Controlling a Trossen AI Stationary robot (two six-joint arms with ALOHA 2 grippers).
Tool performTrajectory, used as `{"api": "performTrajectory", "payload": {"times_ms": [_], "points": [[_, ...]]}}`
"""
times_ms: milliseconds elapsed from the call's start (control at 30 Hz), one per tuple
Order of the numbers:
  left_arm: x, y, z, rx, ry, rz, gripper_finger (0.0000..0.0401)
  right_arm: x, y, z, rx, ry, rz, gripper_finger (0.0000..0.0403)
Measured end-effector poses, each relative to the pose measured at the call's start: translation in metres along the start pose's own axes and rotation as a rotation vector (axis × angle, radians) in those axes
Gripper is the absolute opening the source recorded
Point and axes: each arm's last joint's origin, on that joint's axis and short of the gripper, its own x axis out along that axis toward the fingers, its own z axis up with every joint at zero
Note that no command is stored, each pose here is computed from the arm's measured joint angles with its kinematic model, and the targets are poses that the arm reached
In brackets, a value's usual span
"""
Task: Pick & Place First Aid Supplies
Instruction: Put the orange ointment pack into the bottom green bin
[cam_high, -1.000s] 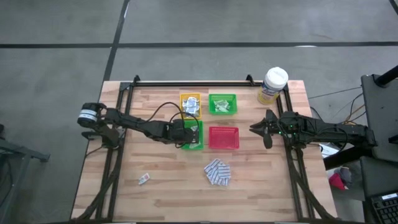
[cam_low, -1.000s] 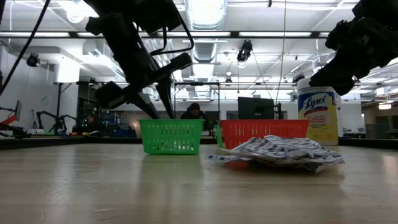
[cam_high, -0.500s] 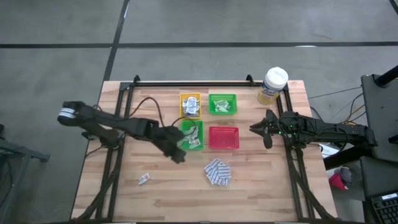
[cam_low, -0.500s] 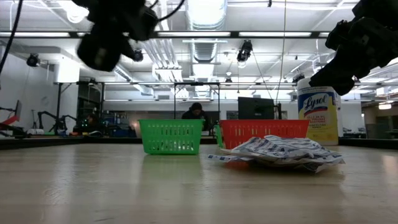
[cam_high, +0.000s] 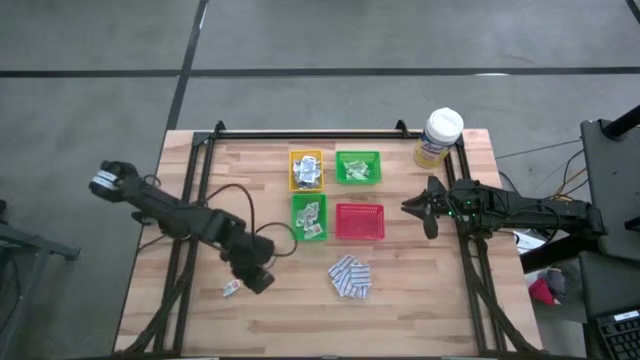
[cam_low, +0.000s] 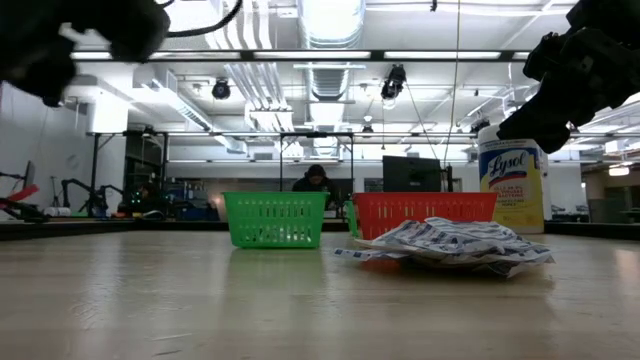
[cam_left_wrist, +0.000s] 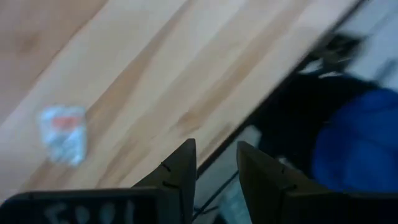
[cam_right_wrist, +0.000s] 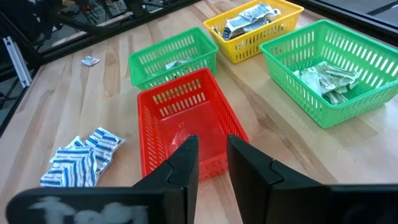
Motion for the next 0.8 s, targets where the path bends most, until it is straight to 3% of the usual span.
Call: {"api": "performTrajectory", "payload": {"times_ms": [200, 800], "points": [[0.005, 0.015, -0.021, -0.052, 0.074, 0.191, 0.0108, 0.0, 0.0, 0.0, 0.0, 0.0, 0.0, 0.0069], [0.037, 0.061, -0.037, -0.15, 0.122, 0.397, 0.0108, 0.0, 0.0, 0.0, 0.002, 0.0, 0.0, 0.0084]]}}
